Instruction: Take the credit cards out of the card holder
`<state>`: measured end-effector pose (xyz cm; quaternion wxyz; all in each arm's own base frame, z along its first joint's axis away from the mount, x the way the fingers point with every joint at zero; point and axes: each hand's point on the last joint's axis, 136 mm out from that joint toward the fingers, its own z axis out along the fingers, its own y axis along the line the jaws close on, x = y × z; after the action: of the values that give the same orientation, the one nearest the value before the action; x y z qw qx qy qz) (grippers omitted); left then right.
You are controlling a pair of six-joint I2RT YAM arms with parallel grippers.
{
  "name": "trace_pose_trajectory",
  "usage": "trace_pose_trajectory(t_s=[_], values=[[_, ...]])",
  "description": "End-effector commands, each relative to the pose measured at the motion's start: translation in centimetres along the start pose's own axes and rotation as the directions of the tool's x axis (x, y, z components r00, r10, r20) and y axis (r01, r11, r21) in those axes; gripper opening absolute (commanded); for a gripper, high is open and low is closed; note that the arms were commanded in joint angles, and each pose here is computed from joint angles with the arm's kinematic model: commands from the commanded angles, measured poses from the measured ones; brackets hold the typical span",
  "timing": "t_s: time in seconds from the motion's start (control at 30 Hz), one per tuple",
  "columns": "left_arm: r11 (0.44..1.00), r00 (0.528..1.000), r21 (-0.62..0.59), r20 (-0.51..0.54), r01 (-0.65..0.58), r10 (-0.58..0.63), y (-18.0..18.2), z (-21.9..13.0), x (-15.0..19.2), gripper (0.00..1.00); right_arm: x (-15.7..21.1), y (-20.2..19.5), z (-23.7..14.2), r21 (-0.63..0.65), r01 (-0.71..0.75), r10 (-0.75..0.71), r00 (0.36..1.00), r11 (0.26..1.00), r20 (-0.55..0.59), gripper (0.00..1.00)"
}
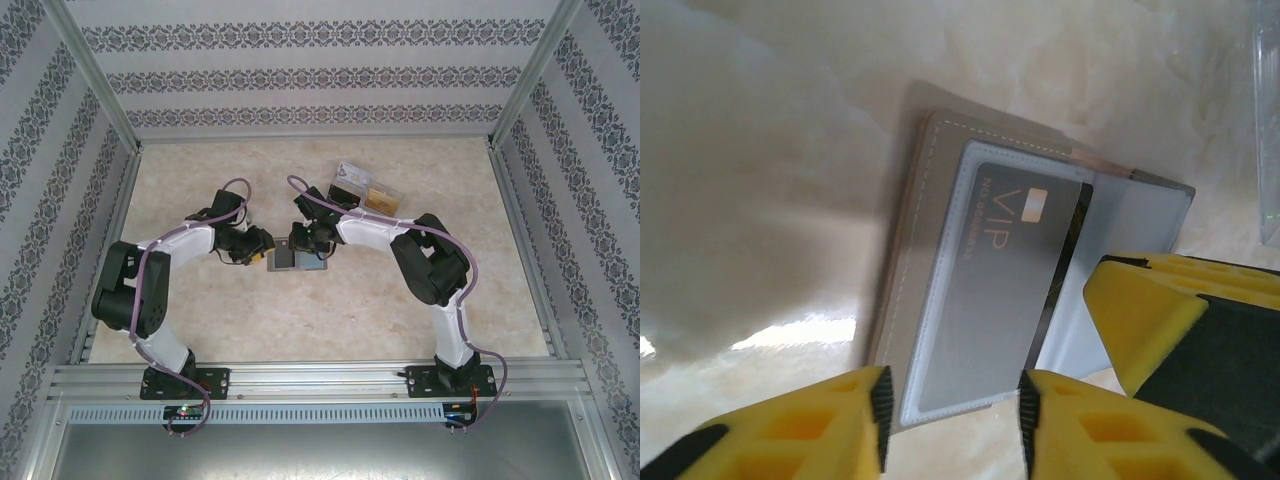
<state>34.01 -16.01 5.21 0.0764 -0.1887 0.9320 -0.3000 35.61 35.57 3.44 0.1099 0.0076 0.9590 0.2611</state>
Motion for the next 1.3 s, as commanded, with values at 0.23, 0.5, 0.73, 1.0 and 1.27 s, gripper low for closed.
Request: trace_pose_trajectory(t_s=[0.23, 0.5, 0.73, 1.0, 1.27], values=[[0.999, 0.999, -0.004, 0.013, -0.033, 0.033, -1.2, 1.8, -1.3, 0.27, 0.5, -0.8, 1.1, 0.000, -0.033, 0.033, 0.999, 0.999, -0.033, 0.20], [0.997, 0.999, -0.068, -0.015, -0.034, 0.033, 0.3, 3.1, -1.0, 0.23, 0.6, -1.1, 1.4, -0.004, -0.047, 0.046, 0.998, 0.999, -0.045, 0.20], [0.996, 0.999, -0.090, -0.036, -0.027, 0.024, 1.2, 3.7, -0.6, 0.15, 0.8, -1.0, 1.7, -0.017, -0.056, 0.055, 0.997, 0.998, -0.061, 0.18], [0.994, 0.999, -0.104, -0.045, -0.027, 0.022, 1.6, 3.8, -0.2, 0.14, 0.7, -0.1, 1.6, -0.072, -0.063, 0.058, 0.996, 0.995, -0.070, 0.14], [0.993, 0.999, -0.111, -0.043, -0.035, 0.031, 1.5, 3.6, -0.4, 0.14, 0.1, 0.3, 0.3, -0.088, -0.038, 0.035, 0.999, 0.995, -0.033, 0.08]])
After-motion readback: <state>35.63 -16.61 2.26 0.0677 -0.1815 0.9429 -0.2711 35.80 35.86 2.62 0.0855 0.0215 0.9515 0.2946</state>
